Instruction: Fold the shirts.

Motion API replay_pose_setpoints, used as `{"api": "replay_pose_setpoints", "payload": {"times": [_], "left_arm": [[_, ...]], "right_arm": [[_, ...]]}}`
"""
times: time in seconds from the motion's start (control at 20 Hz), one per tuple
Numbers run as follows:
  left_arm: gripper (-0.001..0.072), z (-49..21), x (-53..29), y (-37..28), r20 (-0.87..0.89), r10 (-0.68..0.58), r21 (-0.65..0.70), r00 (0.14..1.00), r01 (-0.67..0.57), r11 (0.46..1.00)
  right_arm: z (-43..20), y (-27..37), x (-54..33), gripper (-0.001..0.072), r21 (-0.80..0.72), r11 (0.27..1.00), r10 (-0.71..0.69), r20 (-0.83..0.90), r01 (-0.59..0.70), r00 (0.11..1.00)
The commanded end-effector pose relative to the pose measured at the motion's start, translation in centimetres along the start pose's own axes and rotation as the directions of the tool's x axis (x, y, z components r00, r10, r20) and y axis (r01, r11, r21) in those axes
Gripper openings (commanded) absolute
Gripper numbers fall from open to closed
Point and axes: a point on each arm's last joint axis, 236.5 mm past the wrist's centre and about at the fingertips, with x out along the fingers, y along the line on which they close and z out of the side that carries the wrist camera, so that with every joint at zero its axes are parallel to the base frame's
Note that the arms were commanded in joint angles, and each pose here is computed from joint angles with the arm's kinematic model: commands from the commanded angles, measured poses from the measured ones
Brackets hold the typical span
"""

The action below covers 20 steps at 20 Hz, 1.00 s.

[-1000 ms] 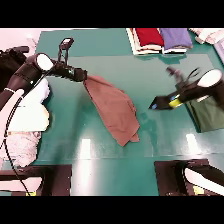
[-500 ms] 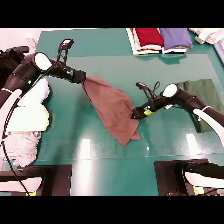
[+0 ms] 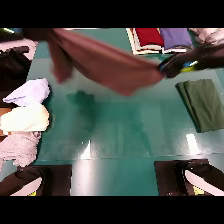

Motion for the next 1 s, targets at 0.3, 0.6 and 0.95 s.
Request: {"api": "replay_pose_setpoints", "payload": {"times": [0.3, 0.6, 0.95], "left_arm": [[0.0024, -6.6, -1.5, -1.1, -0.244, -0.034, 0.004, 0.969, 0.036, 0.999], [0.0025, -27.1, 3.3, -7.9, -0.662, -0.175, -0.029, 0.729, 0.209, 0.978], [0.0614, -31.4, -0.5, -14.6, -0.776, -0.248, -0.007, 0.58, 0.385, 0.923]], "right_arm": [[0.8, -1.6, -7.0, 0.0015, 0.131, 0.986, -0.102, -0.009, 0.103, 0.995], [-9.8, -3.9, 0.6, 0.0015, 0.235, 0.963, -0.055, -0.305, 0.131, 0.951], [-12.5, -4.2, 2.4, 0.0015, 0.264, 0.955, -0.035, -0.353, 0.136, 0.935]]}}
